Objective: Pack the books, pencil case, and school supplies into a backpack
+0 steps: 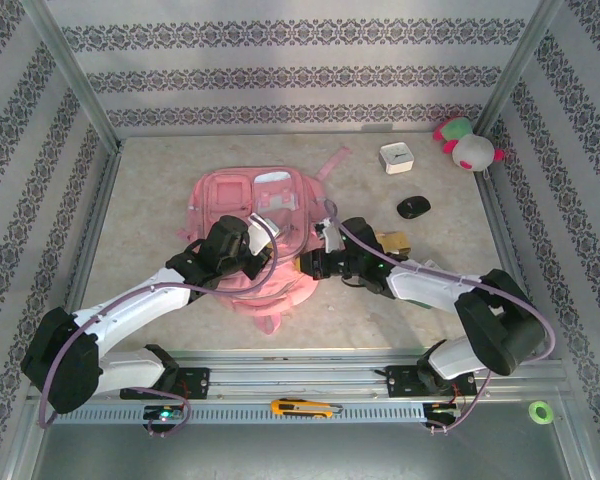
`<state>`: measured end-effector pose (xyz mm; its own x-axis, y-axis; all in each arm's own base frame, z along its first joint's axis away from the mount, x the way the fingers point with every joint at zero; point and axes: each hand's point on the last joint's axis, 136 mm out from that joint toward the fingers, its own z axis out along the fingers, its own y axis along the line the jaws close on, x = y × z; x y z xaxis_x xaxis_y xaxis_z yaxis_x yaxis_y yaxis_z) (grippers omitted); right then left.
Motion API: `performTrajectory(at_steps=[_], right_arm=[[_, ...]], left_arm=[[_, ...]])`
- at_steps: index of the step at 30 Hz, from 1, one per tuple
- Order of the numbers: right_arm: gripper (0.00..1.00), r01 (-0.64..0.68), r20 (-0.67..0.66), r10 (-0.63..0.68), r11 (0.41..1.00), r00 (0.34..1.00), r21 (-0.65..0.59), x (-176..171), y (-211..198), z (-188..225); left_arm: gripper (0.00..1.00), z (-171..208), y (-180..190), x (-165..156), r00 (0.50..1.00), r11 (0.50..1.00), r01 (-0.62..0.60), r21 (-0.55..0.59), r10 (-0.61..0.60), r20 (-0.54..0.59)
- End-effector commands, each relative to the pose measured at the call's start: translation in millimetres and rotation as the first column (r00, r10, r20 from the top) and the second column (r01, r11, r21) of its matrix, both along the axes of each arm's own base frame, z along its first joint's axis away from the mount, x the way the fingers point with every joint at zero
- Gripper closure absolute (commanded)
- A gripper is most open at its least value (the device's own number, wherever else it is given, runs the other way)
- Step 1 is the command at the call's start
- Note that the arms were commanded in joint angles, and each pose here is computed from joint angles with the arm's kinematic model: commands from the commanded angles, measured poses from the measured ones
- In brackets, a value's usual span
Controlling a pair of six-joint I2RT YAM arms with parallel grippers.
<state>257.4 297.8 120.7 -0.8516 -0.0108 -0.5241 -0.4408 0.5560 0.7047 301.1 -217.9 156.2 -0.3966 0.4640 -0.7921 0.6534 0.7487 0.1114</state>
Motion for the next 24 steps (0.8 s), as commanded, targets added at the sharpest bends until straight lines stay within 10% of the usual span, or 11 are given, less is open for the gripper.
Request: performTrajectory(at_steps=[1, 14, 24], right_arm=[[1.0, 0.051, 0.058, -0.053, 0.998, 0.997, 0.027, 0, 0, 18], [1.0, -0.007, -0.065, 0.014, 0.994, 0.998, 0.109, -51, 73, 28], [1.0, 0.062, -0.105, -0.055, 0.996, 0.993, 0.067, -35, 23, 46]], left_arm=[[1.0, 32, -1, 21, 0.986, 0.983, -0.133, -0.124, 0.144, 0.085], [1.0, 41, -15, 45, 0.956, 0.935, -0.274, -0.226, 0.29, 0.04], [1.0, 45, 4, 31, 0.955, 0.95, -0.271, -0.158, 0.285, 0.077]])
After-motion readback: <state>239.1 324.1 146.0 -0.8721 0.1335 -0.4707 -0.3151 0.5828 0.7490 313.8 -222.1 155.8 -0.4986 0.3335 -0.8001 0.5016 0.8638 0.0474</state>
